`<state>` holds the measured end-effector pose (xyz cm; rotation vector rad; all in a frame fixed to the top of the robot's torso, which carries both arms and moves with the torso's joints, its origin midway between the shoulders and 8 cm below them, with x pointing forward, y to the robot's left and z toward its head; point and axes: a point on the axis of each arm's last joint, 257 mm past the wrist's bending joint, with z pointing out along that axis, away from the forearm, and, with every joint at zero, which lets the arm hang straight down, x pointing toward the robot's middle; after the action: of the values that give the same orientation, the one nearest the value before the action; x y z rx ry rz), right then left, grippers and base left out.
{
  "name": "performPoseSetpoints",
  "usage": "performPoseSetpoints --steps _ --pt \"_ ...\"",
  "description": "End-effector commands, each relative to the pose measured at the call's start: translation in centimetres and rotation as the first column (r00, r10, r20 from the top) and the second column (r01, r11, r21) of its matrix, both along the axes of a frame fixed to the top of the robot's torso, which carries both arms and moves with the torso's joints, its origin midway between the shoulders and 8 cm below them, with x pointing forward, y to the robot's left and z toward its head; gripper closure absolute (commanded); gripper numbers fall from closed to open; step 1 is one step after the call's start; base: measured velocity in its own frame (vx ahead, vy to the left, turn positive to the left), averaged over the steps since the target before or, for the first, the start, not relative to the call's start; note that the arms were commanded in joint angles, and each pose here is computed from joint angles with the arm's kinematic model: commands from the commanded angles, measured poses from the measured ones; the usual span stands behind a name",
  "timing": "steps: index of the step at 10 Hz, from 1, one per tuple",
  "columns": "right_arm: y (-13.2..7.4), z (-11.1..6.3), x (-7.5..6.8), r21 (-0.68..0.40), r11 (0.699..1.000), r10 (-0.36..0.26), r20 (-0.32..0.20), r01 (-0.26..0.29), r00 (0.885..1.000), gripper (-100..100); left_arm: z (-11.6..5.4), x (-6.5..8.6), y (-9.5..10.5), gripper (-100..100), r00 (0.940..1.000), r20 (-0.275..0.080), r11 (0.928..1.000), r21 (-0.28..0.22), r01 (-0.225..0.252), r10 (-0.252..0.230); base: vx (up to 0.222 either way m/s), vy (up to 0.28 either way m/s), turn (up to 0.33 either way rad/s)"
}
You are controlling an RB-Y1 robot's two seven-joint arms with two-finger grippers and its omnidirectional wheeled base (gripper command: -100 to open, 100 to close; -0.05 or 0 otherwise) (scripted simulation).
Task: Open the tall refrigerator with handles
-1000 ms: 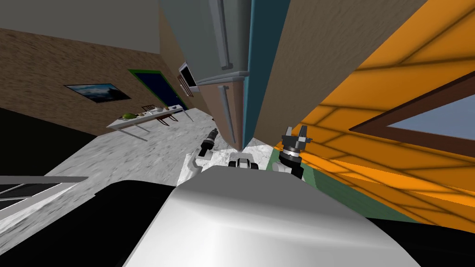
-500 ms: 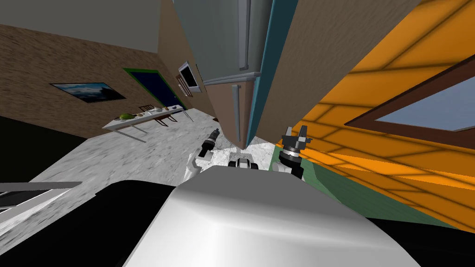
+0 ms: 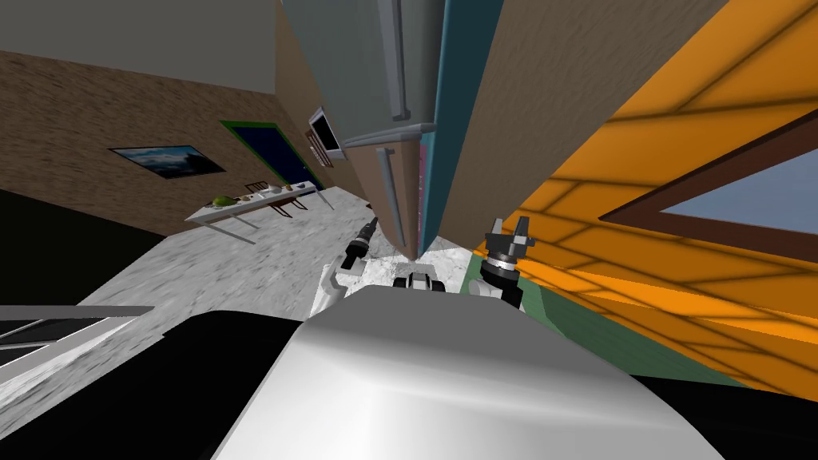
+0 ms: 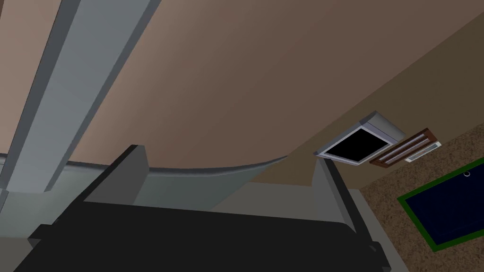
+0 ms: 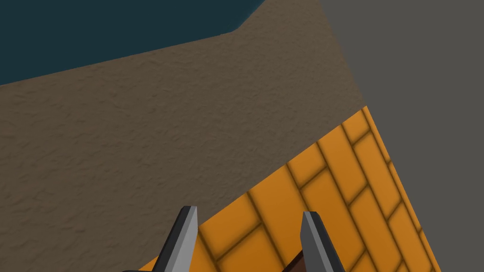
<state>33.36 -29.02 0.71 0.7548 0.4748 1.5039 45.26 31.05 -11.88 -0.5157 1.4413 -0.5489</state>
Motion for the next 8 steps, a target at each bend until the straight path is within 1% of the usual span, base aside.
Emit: performPoseSetpoints --steps 1,3,5,8 --pt "0.0 0.0 0.0 0.0 1.0 0.0 0.0 0.0 1.0 0 0.0 0.2 1.3 -100 0.9993 -0.005 0.9993 0.003 -0.036 0.036 0.07 -0.237 0.064" --pt "0.0 0.0 0.0 0.0 1.0 0.0 0.0 0.0 1.0 0 0.1 0.3 2.1 -100 0.9981 -0.009 0.9981 0.004 -0.061 0.061 0.055 -0.221 0.058" --pt "0.0 0.0 0.0 0.0 1.0 0.0 0.0 0.0 1.0 0 0.1 0.3 3.1 -100 0.9959 -0.013 0.996 0.006 -0.089 0.089 0.112 -0.229 0.064" --pt "0.0 0.0 0.0 0.0 1.0 0.0 0.0 0.0 1.0 0 0.1 0.4 4.7 -100 0.9904 -0.021 0.9907 0.007 -0.136 0.136 0.079 -0.243 0.064"
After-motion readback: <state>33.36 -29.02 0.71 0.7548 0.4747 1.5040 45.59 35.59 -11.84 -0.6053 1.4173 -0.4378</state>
